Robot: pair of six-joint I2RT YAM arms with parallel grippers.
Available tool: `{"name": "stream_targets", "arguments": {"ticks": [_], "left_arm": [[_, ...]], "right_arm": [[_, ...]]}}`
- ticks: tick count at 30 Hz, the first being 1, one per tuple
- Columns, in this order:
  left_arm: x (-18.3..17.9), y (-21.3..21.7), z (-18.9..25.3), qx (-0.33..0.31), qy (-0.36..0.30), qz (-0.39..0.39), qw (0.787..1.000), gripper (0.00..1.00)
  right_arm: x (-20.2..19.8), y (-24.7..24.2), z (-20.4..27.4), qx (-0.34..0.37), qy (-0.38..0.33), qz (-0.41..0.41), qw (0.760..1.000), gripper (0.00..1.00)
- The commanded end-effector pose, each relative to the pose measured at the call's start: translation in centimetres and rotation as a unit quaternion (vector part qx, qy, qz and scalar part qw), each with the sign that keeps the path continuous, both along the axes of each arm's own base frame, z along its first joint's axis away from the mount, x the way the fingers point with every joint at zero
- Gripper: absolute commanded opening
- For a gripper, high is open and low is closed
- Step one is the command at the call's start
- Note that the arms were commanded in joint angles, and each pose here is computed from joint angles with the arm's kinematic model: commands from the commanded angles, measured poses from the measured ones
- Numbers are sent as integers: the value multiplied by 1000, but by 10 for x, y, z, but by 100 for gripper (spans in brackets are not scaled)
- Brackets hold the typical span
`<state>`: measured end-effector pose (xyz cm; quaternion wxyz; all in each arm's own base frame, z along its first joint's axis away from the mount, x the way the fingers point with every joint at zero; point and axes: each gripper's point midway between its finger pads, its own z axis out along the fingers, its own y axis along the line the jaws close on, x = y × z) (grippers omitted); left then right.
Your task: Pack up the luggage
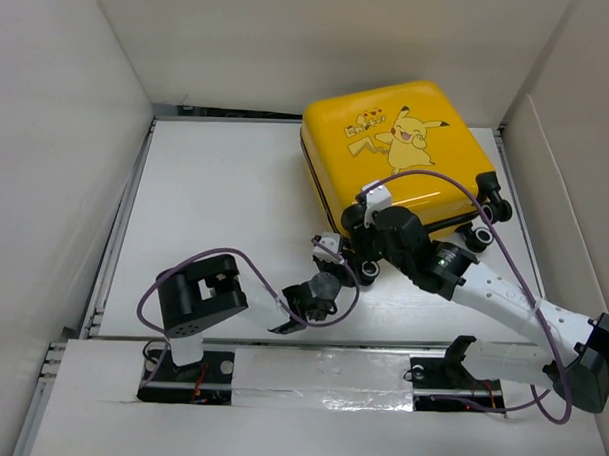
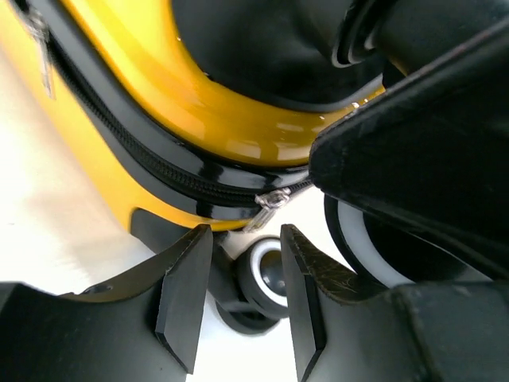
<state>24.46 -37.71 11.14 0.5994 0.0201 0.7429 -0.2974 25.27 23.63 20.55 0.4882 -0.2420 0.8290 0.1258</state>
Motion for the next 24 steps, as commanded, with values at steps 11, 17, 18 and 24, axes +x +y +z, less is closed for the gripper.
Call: {"name": "stream_targets", "arguments": {"ticks": [11, 17, 18, 24], "left_arm": [[23, -27, 79, -96, -100, 115, 984, 34], [11, -19, 90, -109, -108, 128, 980, 33], [7, -18, 92, -111, -108, 126, 980, 33], [-8, 5, 78, -101, -112, 114, 982, 44]], "right_arm": [[-78, 84, 111, 203, -43, 272, 940, 0], [-88, 100, 110, 210, -35, 316, 924, 0], [-90, 103, 109, 211, -33, 327, 921, 0], [-93, 129, 95, 219, -16, 355, 909, 0]]}}
